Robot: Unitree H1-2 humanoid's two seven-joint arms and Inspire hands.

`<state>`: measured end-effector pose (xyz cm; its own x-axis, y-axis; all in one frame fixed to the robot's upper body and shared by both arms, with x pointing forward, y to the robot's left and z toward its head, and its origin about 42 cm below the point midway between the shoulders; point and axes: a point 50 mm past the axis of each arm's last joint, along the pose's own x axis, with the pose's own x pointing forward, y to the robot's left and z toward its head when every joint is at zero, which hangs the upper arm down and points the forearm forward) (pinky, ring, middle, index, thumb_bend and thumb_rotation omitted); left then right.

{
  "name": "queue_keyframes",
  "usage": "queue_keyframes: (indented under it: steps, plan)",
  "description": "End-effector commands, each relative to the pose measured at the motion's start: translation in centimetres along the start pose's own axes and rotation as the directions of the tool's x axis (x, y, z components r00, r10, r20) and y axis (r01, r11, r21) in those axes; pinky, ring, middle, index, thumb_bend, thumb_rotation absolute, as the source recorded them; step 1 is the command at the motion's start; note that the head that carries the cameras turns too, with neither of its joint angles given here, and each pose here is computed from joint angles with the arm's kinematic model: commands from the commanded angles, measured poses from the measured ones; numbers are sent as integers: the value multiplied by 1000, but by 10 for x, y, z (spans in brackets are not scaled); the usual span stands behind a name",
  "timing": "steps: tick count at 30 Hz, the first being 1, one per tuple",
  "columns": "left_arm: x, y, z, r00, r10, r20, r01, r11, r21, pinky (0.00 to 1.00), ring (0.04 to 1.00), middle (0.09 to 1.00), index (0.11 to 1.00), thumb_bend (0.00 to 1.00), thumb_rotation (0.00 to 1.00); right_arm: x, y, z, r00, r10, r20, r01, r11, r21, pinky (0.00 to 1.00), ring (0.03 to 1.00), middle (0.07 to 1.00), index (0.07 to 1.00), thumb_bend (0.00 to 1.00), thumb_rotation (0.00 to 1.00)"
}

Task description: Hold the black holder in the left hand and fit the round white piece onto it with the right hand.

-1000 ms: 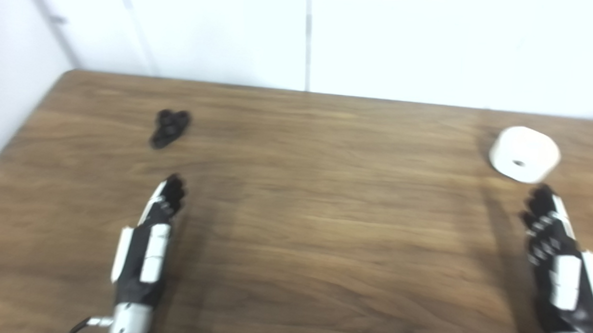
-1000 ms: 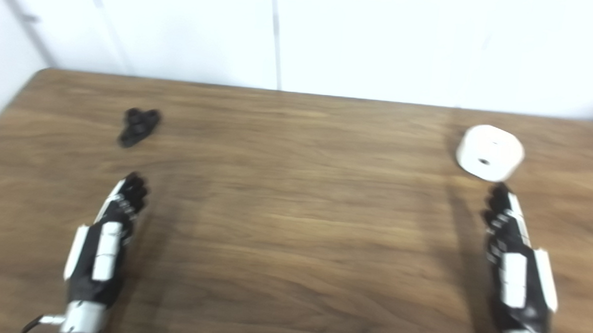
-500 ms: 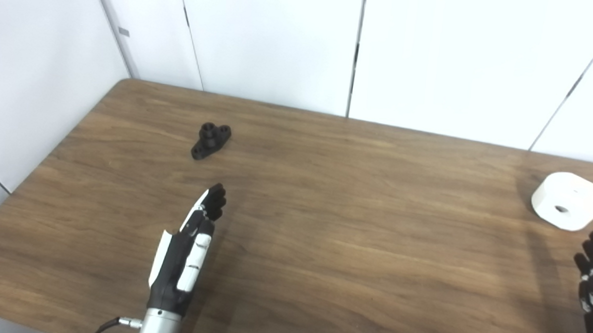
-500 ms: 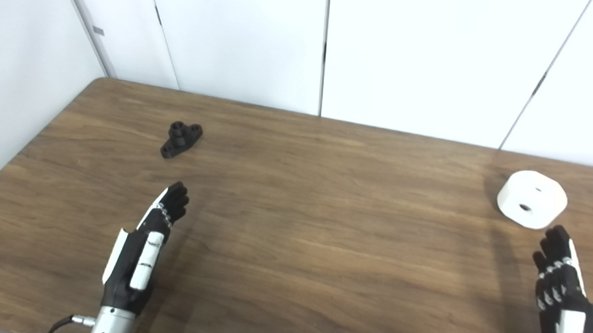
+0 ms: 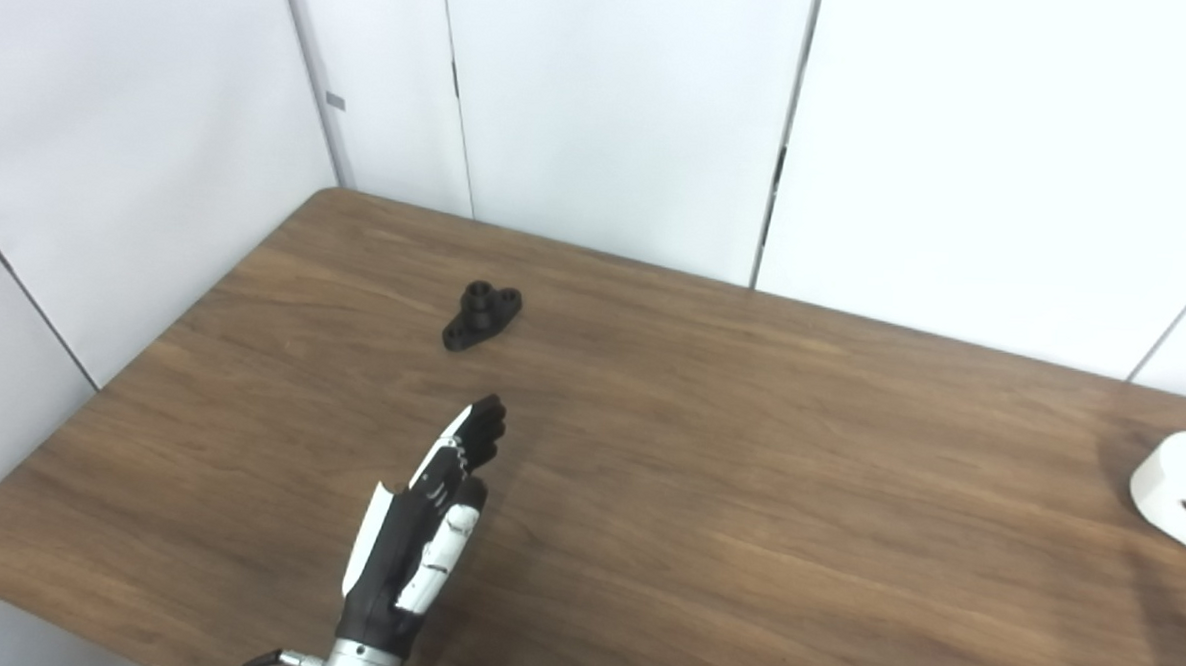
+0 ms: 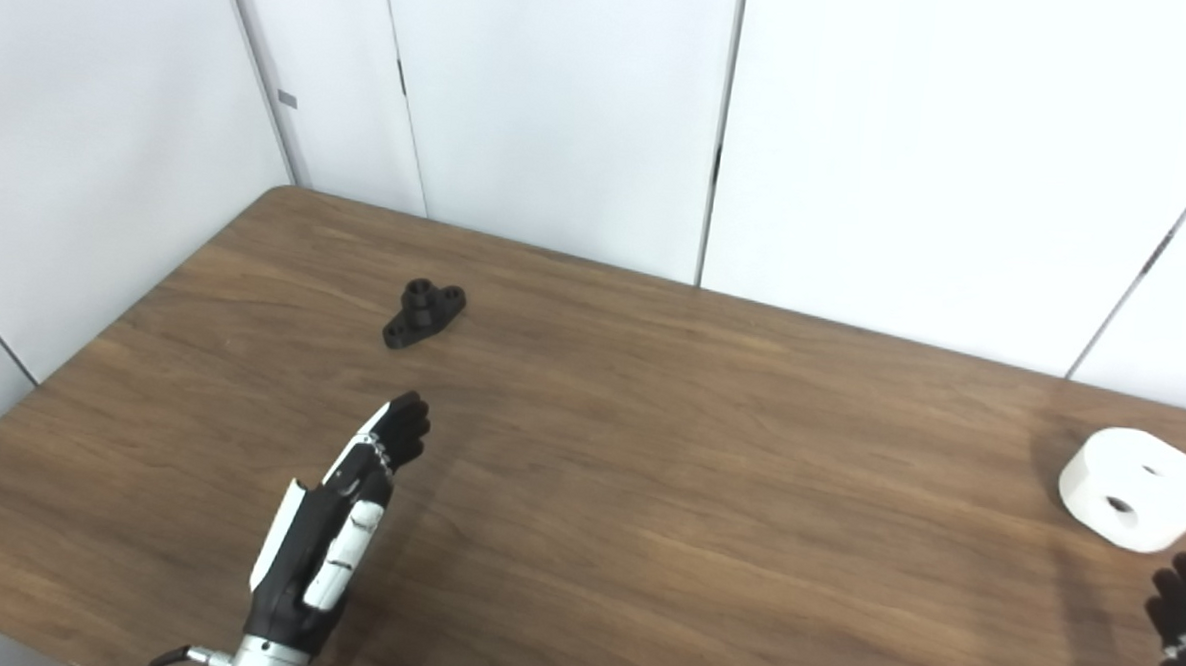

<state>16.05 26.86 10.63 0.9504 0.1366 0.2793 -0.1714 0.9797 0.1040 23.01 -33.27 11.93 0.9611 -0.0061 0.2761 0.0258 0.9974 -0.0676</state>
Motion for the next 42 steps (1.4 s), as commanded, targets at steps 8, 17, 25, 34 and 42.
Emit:
queue_keyframes:
  steps: [8, 17, 25, 34, 42]
  plan:
    - [-14, -28, -13, 995, 35, -93, -39, 998, -40, 939, 931, 931, 922, 561, 799, -27, 1, -21, 994, -44, -102, 46, 999, 24, 944, 937, 929, 914, 685, 889]
    - [-11, -23, 3, 995, 83, -57, -76, 991, 111, 846, 876, 878, 878, 460, 457, -28, -1, -19, 994, -2, -109, 4, 1000, 16, 1000, 999, 983, 967, 809, 972]
    - [15, -6, 36, 992, 119, -31, -102, 938, 331, 822, 864, 855, 826, 632, 249, -32, 1, -16, 993, -5, -120, 7, 1000, 17, 1000, 992, 979, 967, 802, 982]
    - [60, 25, 62, 992, 120, -40, -78, 825, 560, 884, 904, 890, 816, 670, 350, -33, 2, -15, 990, 2, -140, -1, 1000, 10, 1000, 982, 970, 953, 799, 998]
    - [103, 48, 71, 983, 174, -54, -103, 778, 620, 884, 932, 916, 816, 693, 380, -33, 5, -14, 990, 0, -138, 3, 1000, 21, 1000, 965, 958, 940, 793, 976]
